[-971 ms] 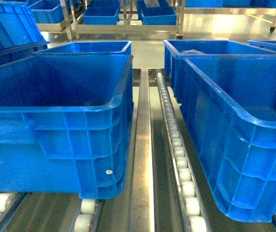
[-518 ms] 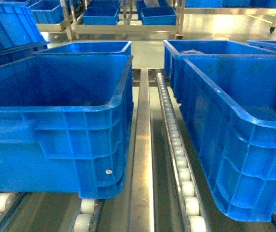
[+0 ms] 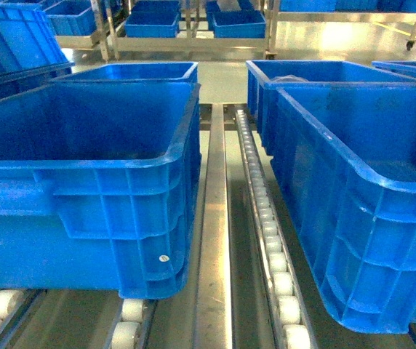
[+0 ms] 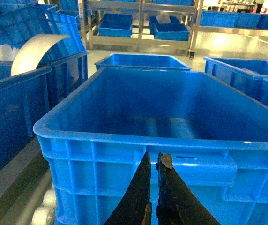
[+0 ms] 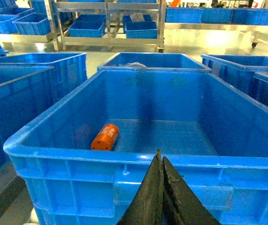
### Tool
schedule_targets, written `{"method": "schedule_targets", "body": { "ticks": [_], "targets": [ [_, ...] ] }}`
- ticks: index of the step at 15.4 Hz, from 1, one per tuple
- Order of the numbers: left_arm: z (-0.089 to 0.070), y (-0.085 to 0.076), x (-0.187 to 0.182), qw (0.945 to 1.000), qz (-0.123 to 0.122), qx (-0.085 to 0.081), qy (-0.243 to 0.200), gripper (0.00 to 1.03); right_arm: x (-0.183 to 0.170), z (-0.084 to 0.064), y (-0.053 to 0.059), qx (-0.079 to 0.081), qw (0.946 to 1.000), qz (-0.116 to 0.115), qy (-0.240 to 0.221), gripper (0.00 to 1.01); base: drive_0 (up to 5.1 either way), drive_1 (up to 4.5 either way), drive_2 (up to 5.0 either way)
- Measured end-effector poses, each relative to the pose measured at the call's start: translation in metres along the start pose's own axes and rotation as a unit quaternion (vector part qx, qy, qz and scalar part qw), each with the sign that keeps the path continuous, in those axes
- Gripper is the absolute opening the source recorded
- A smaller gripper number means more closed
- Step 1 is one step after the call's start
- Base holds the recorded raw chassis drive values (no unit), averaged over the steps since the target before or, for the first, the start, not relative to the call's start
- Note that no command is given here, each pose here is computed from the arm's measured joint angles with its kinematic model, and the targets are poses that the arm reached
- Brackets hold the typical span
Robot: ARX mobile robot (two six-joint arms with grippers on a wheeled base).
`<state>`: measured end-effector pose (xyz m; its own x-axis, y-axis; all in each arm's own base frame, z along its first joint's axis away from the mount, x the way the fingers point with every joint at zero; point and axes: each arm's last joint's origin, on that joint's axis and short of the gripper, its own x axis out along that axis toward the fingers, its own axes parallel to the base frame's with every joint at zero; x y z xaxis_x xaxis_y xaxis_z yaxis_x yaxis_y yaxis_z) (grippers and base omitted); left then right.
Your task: Sort blue parts and orange caps into right shelf containers
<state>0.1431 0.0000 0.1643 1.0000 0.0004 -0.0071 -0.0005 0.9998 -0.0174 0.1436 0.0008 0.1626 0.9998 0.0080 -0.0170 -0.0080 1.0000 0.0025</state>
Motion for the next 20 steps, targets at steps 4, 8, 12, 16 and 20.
{"method": "schedule_targets", "body": {
  "ticks": [4, 8, 12, 16, 20],
  "targets": [
    [0.004, 0.0, -0.014, 1.0, 0.0, 0.0, -0.005, 0.02, -0.014, 0.006, 0.0, 0.0, 0.9999, 0.0, -0.011, 0.01, 0.0, 0.0, 0.0],
    [0.005, 0.0, -0.017, 1.0, 0.0, 0.0, -0.007, 0.02, -0.017, 0.007, 0.0, 0.0, 0.9999, 0.0, -0.014, 0.01, 0.0, 0.0, 0.0],
    [0.006, 0.0, -0.024, 1.0, 0.0, 0.0, -0.01, 0.02, -0.024, 0.008, 0.0, 0.0, 0.9999, 0.0, -0.016, 0.01, 0.0, 0.0, 0.0],
    [0.005, 0.0, -0.036, 1.0, 0.0, 0.0, -0.007, 0.02, -0.036, 0.007, 0.0, 0.0, 0.9999, 0.0, -0.015, 0.01, 0.0, 0.0, 0.0],
    [0.001, 0.0, -0.045, 1.0, 0.0, 0.002, 0.0, 0.02, -0.046, 0.004, 0.0, 0.0, 1.0, -0.001, -0.009, 0.01, 0.0, 0.0, 0.0]
  ]
}}
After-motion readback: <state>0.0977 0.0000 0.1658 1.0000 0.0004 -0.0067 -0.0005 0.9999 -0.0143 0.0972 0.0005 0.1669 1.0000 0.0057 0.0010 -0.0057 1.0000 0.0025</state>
